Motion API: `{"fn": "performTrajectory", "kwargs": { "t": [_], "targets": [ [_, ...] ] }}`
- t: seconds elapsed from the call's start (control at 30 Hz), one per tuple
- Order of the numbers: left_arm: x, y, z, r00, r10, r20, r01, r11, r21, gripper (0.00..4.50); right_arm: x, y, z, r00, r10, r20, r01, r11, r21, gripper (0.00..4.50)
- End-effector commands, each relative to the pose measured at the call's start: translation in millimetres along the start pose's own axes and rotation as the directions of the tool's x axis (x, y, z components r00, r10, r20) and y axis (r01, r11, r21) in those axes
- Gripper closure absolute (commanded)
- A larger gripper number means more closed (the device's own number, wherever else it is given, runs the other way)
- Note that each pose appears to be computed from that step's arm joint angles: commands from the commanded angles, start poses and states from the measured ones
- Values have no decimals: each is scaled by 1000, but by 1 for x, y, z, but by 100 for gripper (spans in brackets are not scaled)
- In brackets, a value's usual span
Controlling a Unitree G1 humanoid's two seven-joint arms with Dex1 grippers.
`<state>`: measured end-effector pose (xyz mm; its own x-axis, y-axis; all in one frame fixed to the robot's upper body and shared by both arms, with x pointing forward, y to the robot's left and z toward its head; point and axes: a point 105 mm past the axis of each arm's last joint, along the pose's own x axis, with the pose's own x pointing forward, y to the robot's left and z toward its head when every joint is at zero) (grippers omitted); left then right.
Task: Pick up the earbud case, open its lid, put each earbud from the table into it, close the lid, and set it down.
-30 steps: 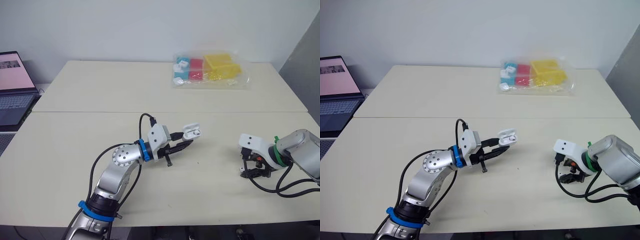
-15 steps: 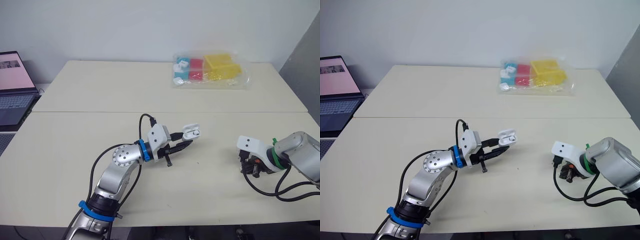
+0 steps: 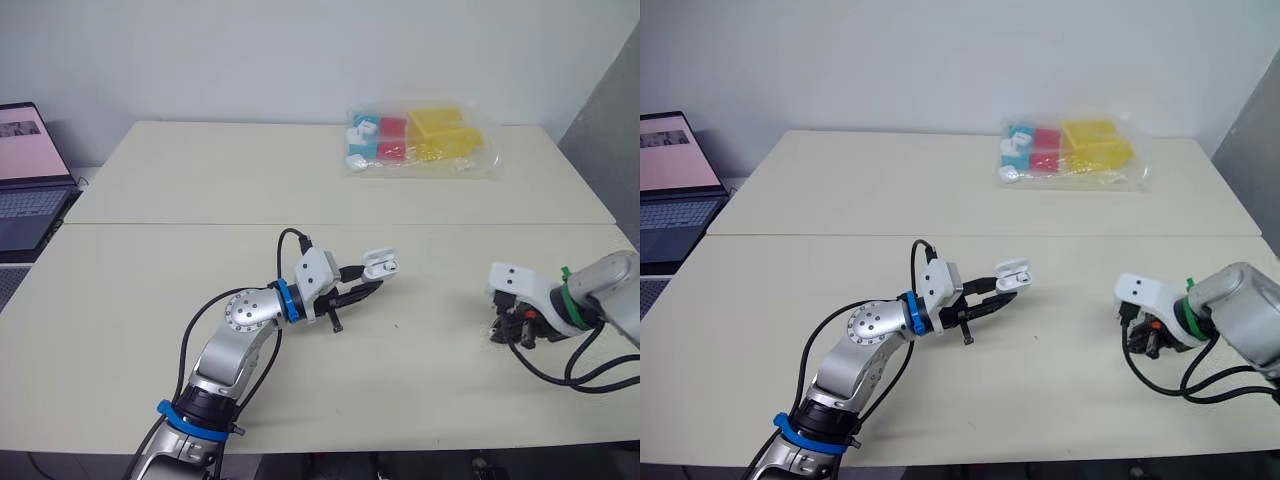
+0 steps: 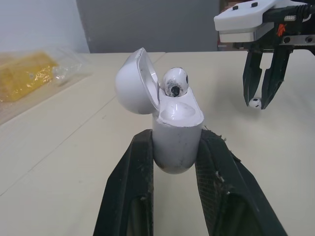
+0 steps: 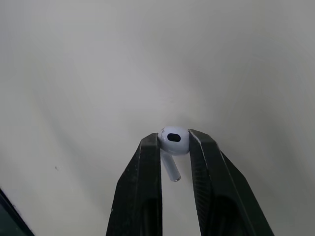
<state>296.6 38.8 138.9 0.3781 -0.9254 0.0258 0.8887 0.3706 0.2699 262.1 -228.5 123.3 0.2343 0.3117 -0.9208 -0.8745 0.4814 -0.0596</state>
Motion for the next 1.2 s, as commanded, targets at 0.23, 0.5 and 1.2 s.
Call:
{"fn": "performTrajectory", "kwargs": {
  "t": [0.23,0.5,1.2],
  "targets": [
    [2,8,17,999,-2,48,0,999,40,370,-41,-6,24,985,-78,156,88,995,-53,408],
    [1,13,21,999,-16,52,14,999,43,370,-81,-5,58,901,-131,414,167,985,-52,408],
    [-1,20,30,997,-44,65,42,999,35,370,-131,33,139,418,-43,907,169,985,-31,408]
  ]
}}
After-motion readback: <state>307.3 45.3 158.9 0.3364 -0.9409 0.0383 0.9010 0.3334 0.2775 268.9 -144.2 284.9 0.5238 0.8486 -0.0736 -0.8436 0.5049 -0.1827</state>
